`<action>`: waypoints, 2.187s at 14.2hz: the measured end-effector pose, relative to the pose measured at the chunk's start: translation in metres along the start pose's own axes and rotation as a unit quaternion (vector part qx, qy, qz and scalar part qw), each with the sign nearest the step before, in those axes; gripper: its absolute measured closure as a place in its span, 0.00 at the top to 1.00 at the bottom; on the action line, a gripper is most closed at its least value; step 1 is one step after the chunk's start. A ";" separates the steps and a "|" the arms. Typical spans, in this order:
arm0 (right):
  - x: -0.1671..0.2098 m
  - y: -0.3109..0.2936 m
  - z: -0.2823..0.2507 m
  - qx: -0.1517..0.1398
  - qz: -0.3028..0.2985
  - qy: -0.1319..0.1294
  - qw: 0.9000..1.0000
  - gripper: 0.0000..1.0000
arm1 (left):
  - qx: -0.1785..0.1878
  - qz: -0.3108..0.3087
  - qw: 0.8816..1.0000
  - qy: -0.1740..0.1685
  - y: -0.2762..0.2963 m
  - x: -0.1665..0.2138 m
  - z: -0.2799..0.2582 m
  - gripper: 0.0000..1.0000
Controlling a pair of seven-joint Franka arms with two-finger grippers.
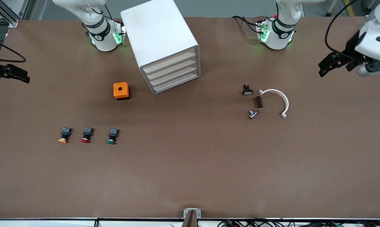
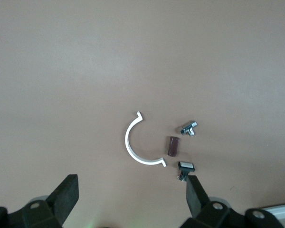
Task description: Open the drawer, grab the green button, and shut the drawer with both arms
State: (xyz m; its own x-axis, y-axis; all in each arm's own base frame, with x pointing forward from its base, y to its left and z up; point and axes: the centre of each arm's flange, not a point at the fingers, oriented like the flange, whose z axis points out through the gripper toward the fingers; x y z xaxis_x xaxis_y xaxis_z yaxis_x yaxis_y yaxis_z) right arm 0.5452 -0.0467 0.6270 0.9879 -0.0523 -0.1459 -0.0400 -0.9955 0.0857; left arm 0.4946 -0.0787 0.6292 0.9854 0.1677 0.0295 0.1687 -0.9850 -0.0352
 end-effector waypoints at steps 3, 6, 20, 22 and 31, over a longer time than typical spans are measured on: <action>0.002 -0.002 0.000 -0.004 -0.002 -0.003 1.000 1.00 | 0.002 0.001 1.000 -0.005 0.001 -0.002 0.005 1.00; 0.002 -0.006 -0.003 0.010 -0.004 0.001 1.000 1.00 | 0.004 0.002 1.000 -0.012 0.000 -0.004 0.006 1.00; -0.014 0.008 -0.027 0.050 0.008 0.030 0.998 1.00 | 0.006 0.058 0.998 -0.030 -0.022 0.001 0.000 1.00; -0.016 0.008 -0.027 0.050 0.008 0.030 0.998 1.00 | 0.004 0.054 0.998 -0.027 -0.026 0.006 -0.003 1.00; -0.043 0.009 -0.028 0.055 0.009 0.055 0.997 1.00 | -0.001 0.051 0.998 -0.022 -0.025 0.025 -0.006 1.00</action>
